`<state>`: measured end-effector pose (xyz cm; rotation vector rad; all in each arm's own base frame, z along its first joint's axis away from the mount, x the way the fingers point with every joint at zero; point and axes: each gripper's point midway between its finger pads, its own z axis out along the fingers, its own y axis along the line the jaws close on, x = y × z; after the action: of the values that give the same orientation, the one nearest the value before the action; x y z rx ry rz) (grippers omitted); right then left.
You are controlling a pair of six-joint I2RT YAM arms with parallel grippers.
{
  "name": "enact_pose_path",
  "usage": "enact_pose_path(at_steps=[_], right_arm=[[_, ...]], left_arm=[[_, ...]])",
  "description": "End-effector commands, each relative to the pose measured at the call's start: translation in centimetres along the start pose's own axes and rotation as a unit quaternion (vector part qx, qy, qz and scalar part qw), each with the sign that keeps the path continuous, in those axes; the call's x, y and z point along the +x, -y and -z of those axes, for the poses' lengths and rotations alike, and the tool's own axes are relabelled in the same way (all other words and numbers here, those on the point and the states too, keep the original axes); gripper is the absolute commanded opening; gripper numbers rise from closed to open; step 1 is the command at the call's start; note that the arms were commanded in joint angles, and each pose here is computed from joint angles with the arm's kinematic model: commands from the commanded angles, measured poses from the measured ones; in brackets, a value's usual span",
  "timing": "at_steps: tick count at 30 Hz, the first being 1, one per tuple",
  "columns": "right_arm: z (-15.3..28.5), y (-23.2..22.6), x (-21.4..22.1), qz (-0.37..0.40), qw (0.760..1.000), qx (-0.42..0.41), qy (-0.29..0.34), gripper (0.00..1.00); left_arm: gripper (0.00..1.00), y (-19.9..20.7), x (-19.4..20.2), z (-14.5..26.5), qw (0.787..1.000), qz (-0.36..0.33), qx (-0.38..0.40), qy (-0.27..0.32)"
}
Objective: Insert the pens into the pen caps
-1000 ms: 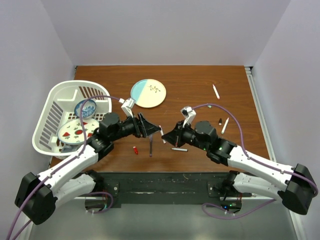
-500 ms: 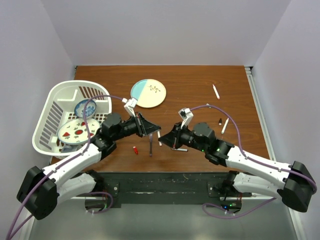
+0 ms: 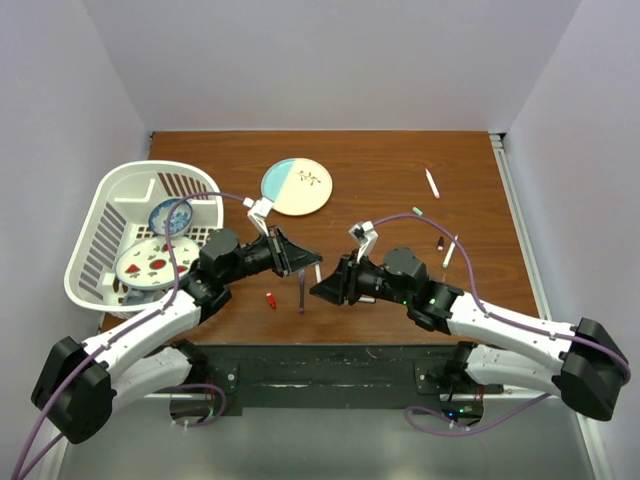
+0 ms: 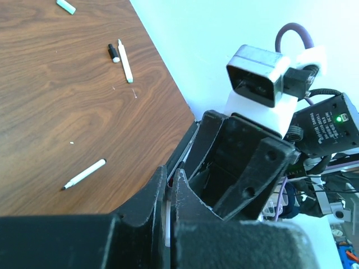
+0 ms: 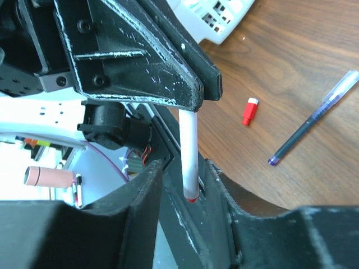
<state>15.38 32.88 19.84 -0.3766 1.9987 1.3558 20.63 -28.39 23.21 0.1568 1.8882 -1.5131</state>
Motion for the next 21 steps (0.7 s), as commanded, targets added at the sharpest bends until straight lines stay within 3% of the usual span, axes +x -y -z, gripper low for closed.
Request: enact_pose_path(at_steps=[1, 3, 4, 6, 7, 10, 17, 20, 21], right_arm=[[-0.2, -1.0, 0.2, 0.000, 1.000, -0.028, 0.002, 0.16], [-0.1, -1.1, 0.2, -0.001, 1.000, -0.030, 0.005, 0.01], [0.0, -1.1, 0.0, -0.001, 1.000, -0.029, 0.010, 0.00], [0.2, -1.0, -0.1, -0.004, 1.000, -0.024, 0.016, 0.00], [0.3, -0.6, -0.3, -0.005, 1.000, -0.015, 0.022, 0.00], [0.6, 0.0, -0.4, -0.004, 1.000, 0.003, 0.028, 0.00], [1.7, 1.3, -0.3, -0.007, 0.999, 0.035, 0.041, 0.00], [2.2, 1.5, -0.4, -0.007, 0.998, 0.042, 0.048, 0.00], [2.4, 1.5, -0.6, -0.004, 0.998, 0.043, 0.054, 0.00]], left_arm=[[0.00, 1.9, -0.8, 0.1, 0.999, -0.008, 0.033, 0.009], [0.00, 1.9, -0.8, 0.1, 0.999, -0.010, 0.033, 0.010], [0.03, 2.0, -0.8, 0.2, 0.999, -0.014, 0.032, 0.010], [0.25, 0.7, -0.8, 0.3, 1.000, -0.006, -0.004, 0.013], [0.48, 0.8, -1.3, 0.5, 1.000, -0.018, -0.012, 0.020], [0.67, -1.0, -2.1, 1.1, 0.996, -0.019, -0.082, 0.036], [0.68, -6.6, -2.5, 4.3, 0.960, 0.002, -0.277, 0.048], [0.63, -9.9, -2.3, 7.0, 0.918, 0.038, -0.388, 0.070], [0.61, -11.7, -1.6, 8.7, 0.891, 0.049, -0.446, 0.070]])
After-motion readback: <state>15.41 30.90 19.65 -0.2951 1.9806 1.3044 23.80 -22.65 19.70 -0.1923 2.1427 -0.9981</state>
